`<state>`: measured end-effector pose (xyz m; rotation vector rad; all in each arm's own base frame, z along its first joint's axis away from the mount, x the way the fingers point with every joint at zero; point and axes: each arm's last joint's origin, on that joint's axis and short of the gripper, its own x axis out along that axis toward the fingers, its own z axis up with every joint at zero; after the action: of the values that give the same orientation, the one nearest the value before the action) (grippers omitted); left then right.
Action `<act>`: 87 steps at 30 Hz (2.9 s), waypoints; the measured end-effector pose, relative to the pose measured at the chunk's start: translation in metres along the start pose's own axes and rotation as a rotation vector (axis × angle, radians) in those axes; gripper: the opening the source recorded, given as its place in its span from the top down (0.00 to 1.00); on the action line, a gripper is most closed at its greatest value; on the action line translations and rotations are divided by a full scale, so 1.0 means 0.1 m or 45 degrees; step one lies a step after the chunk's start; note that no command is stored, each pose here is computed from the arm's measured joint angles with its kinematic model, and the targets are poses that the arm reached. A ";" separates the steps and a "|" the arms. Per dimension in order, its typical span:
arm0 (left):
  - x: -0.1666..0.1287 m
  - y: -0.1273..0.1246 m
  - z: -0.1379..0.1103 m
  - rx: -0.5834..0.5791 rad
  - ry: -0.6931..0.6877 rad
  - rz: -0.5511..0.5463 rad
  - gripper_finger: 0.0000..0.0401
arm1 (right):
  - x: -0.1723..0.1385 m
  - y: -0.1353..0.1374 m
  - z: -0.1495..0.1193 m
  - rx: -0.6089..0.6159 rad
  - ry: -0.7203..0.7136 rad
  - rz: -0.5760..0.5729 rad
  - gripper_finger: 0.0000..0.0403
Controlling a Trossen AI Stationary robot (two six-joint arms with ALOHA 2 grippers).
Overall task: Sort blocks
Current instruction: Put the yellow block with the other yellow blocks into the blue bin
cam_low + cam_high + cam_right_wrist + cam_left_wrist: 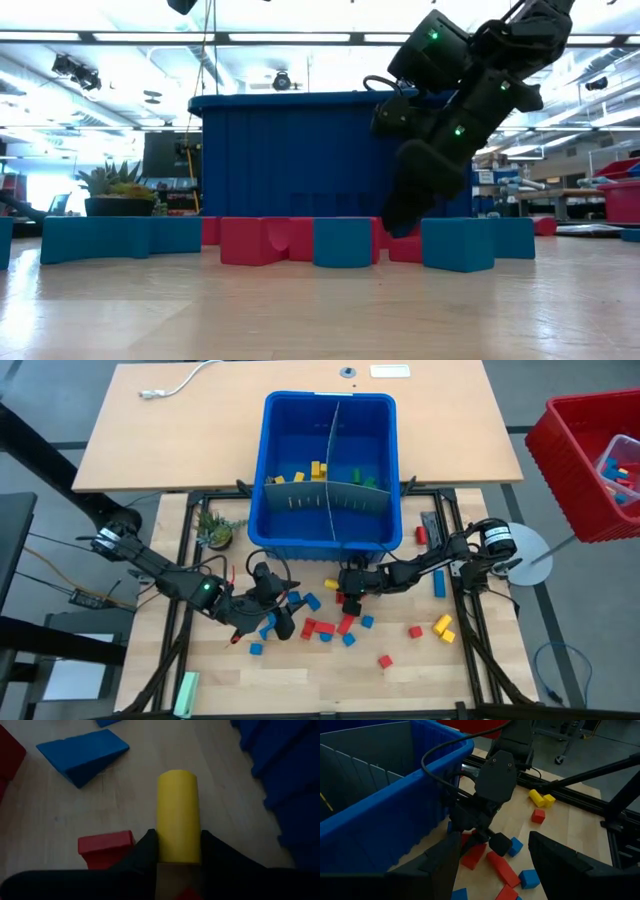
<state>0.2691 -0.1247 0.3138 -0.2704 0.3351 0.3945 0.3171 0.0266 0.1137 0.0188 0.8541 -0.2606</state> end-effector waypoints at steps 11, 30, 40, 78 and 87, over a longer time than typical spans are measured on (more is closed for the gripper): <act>0.00 0.00 0.00 0.000 -0.001 0.000 0.39 | -0.39 0.08 0.22 0.026 -0.190 0.089 0.75; 0.00 0.00 0.00 0.007 0.000 0.001 0.39 | -1.39 -0.09 0.67 0.143 -0.688 0.255 0.95; 0.04 0.09 -0.06 0.071 0.099 0.045 0.39 | -1.12 0.11 0.56 0.086 -0.551 0.289 0.71; 1.48 1.05 -0.82 0.723 0.992 0.254 0.39 | -1.14 0.23 0.53 0.172 -0.559 0.314 0.65; 1.57 1.11 -0.91 0.793 1.095 0.116 0.39 | -1.15 0.26 0.52 0.163 -0.559 0.326 0.66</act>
<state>0.3351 -0.0033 0.1523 0.2090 1.2889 0.2267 0.2900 0.0705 0.2320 0.1831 0.3914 -0.0720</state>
